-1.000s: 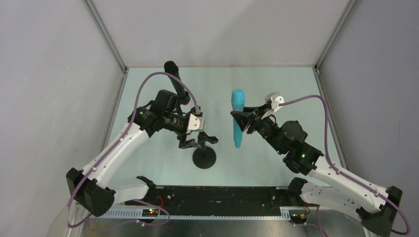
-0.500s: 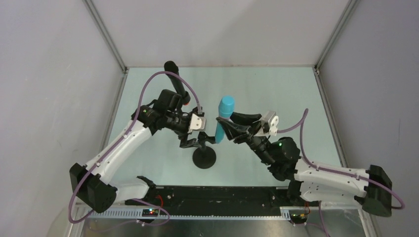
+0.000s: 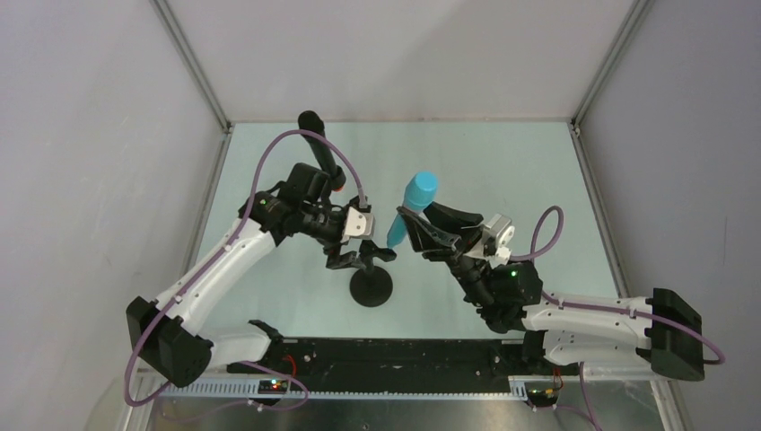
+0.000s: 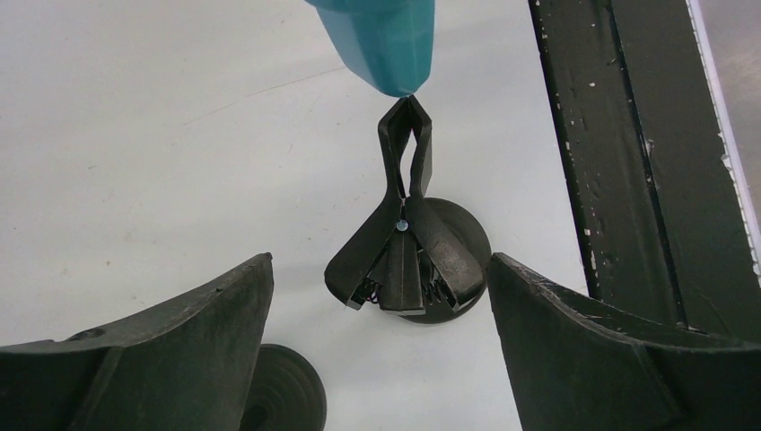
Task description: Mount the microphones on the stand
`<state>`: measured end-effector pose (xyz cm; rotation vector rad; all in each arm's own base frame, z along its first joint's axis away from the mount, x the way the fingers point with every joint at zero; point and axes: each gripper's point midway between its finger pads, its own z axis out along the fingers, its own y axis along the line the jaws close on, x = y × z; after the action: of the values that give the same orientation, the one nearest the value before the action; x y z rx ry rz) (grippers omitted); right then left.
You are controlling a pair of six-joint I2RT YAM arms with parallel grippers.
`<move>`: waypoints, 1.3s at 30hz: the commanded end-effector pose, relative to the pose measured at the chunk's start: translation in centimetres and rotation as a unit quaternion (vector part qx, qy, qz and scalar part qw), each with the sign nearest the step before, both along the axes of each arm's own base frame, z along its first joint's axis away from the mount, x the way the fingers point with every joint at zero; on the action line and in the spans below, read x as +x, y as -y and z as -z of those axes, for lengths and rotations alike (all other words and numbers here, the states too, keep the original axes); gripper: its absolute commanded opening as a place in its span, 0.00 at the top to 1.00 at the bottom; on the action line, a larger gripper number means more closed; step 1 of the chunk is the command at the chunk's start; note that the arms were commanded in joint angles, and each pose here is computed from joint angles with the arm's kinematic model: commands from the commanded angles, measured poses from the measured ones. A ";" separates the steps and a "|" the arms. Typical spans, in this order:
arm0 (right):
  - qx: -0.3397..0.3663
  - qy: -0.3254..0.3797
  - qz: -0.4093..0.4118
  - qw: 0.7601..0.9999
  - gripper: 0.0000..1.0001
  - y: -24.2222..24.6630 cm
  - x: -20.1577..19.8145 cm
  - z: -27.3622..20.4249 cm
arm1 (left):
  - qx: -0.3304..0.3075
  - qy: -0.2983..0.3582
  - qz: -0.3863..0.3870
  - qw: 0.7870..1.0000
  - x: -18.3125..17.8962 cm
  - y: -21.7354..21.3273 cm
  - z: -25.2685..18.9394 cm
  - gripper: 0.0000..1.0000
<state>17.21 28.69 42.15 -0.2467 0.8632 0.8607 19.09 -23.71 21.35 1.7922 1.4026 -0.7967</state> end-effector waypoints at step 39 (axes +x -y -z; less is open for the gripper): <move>0.029 -0.032 -0.007 0.999 1.00 0.3 1.0 1.9 | -0.014 0.031 0.047 0.998 -0.3 1.0 -1.4 0.53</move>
<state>18.58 28.99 39.20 -0.2128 0.9359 0.8735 18.66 -23.79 21.38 1.8442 1.3614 -0.7957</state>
